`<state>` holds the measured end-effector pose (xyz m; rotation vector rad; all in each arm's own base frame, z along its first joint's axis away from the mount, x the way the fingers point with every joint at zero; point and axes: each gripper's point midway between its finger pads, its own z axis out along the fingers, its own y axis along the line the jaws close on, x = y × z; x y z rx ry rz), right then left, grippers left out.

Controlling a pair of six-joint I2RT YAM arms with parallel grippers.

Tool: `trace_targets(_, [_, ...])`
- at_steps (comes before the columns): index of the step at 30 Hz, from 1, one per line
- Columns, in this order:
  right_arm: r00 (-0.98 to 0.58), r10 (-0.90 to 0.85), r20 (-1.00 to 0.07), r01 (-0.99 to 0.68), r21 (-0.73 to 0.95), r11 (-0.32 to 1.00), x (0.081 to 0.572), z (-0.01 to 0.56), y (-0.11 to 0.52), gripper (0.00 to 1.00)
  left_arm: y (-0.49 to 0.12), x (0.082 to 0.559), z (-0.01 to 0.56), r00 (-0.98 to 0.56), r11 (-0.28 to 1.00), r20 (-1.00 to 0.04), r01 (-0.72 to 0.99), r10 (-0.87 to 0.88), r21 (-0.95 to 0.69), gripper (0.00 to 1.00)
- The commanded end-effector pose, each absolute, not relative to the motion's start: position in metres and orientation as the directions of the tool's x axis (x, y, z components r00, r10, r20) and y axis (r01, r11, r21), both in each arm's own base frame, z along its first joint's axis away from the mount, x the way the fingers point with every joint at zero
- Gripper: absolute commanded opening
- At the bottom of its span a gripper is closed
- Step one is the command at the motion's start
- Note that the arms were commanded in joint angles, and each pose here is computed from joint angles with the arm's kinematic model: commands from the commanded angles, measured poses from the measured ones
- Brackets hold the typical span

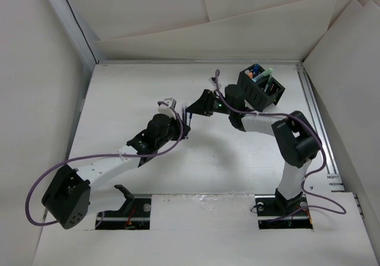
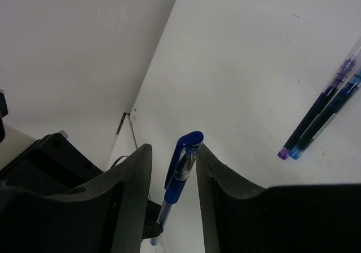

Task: Sort the stationery into containers
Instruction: Place the pen in the storage box.

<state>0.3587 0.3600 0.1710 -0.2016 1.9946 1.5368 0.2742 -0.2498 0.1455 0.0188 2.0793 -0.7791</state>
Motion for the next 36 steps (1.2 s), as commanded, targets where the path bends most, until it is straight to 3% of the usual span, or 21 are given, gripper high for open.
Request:
trace_targets(1, [-0.782,0.247,-0.573,-0.526,0.818,0.233,0.356,0.19,0.362,0.42,-0.251,0.279,0.153,-0.568,0.799,-0.775,0.312,-0.278,-0.515,0.0])
trace_targets(3, [-0.784,0.251,-0.568,-0.517,0.821,0.241,0.36,0.186,0.359,0.3,-0.25,0.28,0.153,-0.564,0.803,-0.777,0.306,-0.28,-0.512,0.0])
trace_targets(6, [-0.784,0.252,-0.568,-0.517,0.821,0.241,0.359,0.184,0.358,0.2,-0.251,0.281,0.155,-0.558,0.8,-0.779,0.309,-0.285,-0.515,0.0])
trace_targets(7, [-0.783,0.257,-0.566,-0.518,0.823,0.235,0.359,0.186,0.358,0.15,-0.25,0.282,0.155,-0.554,0.804,-0.781,0.304,-0.288,-0.512,0.05])
trace_targets(8, [-0.785,0.263,-0.561,-0.508,0.826,0.244,0.362,0.183,0.354,0.14,-0.249,0.282,0.159,-0.549,0.801,-0.783,0.307,-0.293,-0.515,0.1])
trace_targets(9, [-0.778,0.273,-0.566,-0.512,0.823,0.246,0.365,0.187,0.35,0.13,-0.249,0.282,0.159,-0.549,0.801,-0.783,0.307,-0.293,-0.515,0.22])
trace_targets(10, [-0.773,0.276,-0.571,-0.519,0.82,0.242,0.364,0.191,0.349,0.13,-0.249,0.282,0.159,-0.549,0.801,-0.783,0.307,-0.293,-0.515,0.23])
trace_targets(11, [-0.769,0.286,-0.571,-0.516,0.82,0.249,0.369,0.191,0.344,0.12,-0.249,0.282,0.164,-0.541,0.796,-0.786,0.313,-0.3,-0.518,0.31])
trace_targets(13, [-0.743,0.327,-0.584,-0.521,0.811,0.265,0.379,0.206,0.33,0.12,-0.248,0.28,0.172,-0.522,0.785,-0.792,0.325,-0.316,-0.527,0.37])
trace_targets(18, [-0.65,0.419,-0.634,-0.515,0.773,0.371,0.413,0.227,0.276,0.11,-0.235,0.285,0.175,-0.488,0.815,-0.805,0.277,-0.337,-0.509,0.4])
trace_targets(21, [-0.542,0.489,-0.683,-0.463,0.728,0.505,0.441,0.243,0.22,0.11,-0.225,0.29,0.154,-0.513,0.857,-0.793,0.191,-0.328,-0.479,0.39])
trace_targets(25, [-0.303,0.534,-0.789,-0.247,0.607,0.756,0.475,0.273,0.122,0.09,-0.211,0.303,0.127,-0.539,0.919,-0.788,0.06,-0.299,-0.39,0.32])
trace_targets(28, [-0.08,0.501,-0.862,0.045,0.499,0.865,0.485,0.295,0.04,0.09,-0.209,0.309,0.105,-0.578,0.944,-0.772,0.008,-0.264,-0.329,0.3])
trace_targets(30, [0.026,0.456,-0.89,0.231,0.449,0.863,0.486,0.306,-0.003,0.09,-0.205,0.312,0.092,-0.589,0.956,-0.768,-0.028,-0.252,-0.293,0.3])
trace_targets(36, [0.081,0.333,-0.939,0.467,0.331,0.82,0.494,0.304,-0.054,0.09,-0.202,0.324,0.082,-0.587,0.968,-0.773,-0.081,-0.24,-0.239,0.3])
